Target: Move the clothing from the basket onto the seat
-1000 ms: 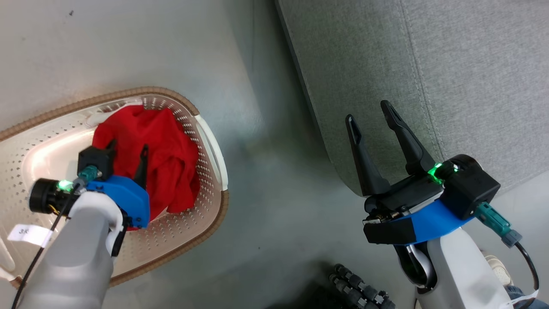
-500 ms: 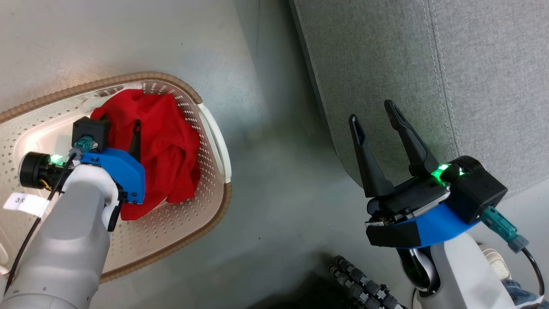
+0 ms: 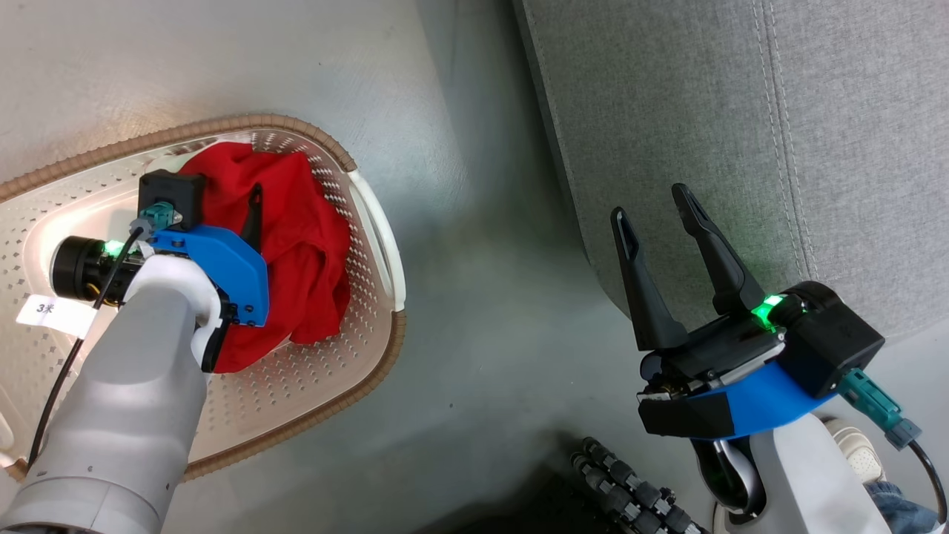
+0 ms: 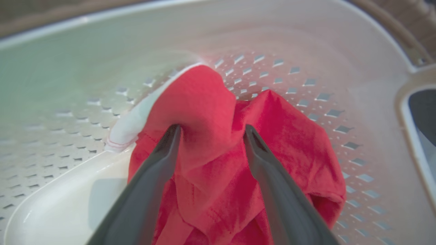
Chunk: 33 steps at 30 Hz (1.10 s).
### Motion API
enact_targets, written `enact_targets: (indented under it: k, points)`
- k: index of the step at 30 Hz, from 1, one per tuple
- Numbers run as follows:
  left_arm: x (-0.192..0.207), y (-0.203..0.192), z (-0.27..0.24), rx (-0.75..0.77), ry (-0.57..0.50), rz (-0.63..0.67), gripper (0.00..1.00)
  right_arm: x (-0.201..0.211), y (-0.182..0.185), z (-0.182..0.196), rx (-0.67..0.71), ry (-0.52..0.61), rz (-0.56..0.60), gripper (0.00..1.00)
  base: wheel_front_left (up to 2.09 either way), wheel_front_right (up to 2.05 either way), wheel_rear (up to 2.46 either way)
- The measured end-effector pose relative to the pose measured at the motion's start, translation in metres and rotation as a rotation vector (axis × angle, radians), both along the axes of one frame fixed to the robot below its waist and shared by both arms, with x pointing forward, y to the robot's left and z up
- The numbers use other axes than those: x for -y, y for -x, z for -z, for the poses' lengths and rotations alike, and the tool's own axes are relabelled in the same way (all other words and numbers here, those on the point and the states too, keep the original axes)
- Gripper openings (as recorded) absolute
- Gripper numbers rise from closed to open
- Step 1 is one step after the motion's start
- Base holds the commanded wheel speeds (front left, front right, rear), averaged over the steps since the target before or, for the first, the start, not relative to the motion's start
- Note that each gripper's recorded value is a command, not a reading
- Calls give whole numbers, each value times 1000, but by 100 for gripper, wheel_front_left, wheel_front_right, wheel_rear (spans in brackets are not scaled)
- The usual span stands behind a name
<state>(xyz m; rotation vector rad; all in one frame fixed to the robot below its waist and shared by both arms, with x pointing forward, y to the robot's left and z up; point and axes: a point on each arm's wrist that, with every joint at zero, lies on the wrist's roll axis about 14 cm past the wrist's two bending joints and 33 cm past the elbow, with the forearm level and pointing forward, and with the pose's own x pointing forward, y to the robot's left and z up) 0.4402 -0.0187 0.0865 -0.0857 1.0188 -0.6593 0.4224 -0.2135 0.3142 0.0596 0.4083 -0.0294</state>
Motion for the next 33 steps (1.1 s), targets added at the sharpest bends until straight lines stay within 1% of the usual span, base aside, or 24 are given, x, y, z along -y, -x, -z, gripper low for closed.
enact_targets:
  k: [5,6,7,8,9,25,33]
  points:
    - [-1,0,1,-9,-3,-4,100,0,1,1,-4,-2,0,100,0,0,0]
    - [-1,0,2,-11,-4,-6,98,0,1,1,-4,-2,1,100,0,0,0]
    - [-1,1,2,-15,-4,-7,65,0,1,1,-5,-2,1,100,0,0,0]
    - [-1,1,2,-19,-6,-6,21,0,2,2,-6,-2,2,100,0,0,0]
    - [0,2,2,-22,-7,-4,0,0,2,1,-6,-2,2,100,0,0,0]
    - [0,3,1,-29,-6,-3,0,-1,-1,-2,7,-1,-3,100,0,0,0]
    - [-1,-3,-3,-5,0,6,0,-3,-7,-8,28,-6,-13,100,0,0,0]
